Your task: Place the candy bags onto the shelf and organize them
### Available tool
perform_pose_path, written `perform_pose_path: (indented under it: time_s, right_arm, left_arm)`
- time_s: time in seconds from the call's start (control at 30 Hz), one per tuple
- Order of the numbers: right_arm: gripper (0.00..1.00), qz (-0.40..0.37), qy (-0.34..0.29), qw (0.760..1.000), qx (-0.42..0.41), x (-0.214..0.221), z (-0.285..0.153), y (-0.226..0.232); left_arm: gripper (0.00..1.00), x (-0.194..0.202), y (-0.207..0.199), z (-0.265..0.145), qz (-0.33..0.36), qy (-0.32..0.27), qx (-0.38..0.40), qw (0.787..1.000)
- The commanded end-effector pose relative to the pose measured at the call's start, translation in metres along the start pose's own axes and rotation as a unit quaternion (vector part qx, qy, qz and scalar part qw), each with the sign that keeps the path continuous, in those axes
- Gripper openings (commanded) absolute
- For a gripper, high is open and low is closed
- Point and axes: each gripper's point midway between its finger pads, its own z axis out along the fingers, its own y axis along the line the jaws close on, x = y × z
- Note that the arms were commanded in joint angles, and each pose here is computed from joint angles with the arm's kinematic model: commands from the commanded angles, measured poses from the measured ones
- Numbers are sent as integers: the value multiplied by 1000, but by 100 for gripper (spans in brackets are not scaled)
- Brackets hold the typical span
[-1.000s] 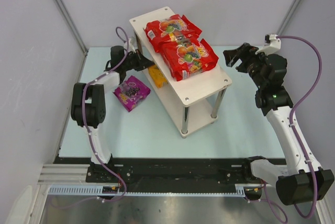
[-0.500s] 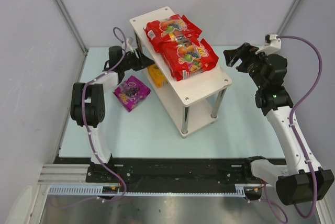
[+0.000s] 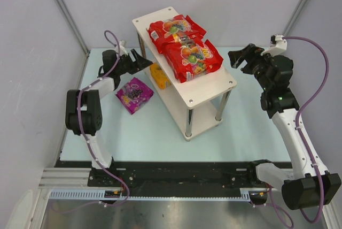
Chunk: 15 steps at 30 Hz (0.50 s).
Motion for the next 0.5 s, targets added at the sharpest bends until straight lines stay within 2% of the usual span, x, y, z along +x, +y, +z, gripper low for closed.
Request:
perform_pose_path:
  time_s: [0.0,0.07,0.1,0.17,0.27,0.4,0.43,0.47]
  right_arm:
    - [89,-8,-26,1000,-13,-15,-4,7]
    - [89,-9,-27,1000,-11,-17,-5,7]
    - [89,-9,-28,1000,-11,-17,-6,7]
    - [89,-9,-29,999,-10,-18,-8,7]
    - [89,-9,-29,1000,-10,-18,-9,8]
    - [89,-7,-30,999,-10,-20,-12,8]
    - [89,-7,-30,999,-12,-20,-12,9]
    - [89,-6,-31,999,-11,-21,-13,9]
  left_arm:
    - [82,-30,-41,-31,9,-55,43,998]
    - [86,-28,-46,-39,4,-62,41,997]
    - [90,-34,-37,-54,-2,-81,20,996]
    - [94,-28,-33,-65,-8,-84,-7,996]
    - [98,-18,-20,-89,-27,-89,-88,992]
    - [100,2,-5,-133,-45,-110,-195,974]
    - [100,13,10,-147,-58,-108,-246,961]
    - [100,10,0,-162,-46,-126,-254,958]
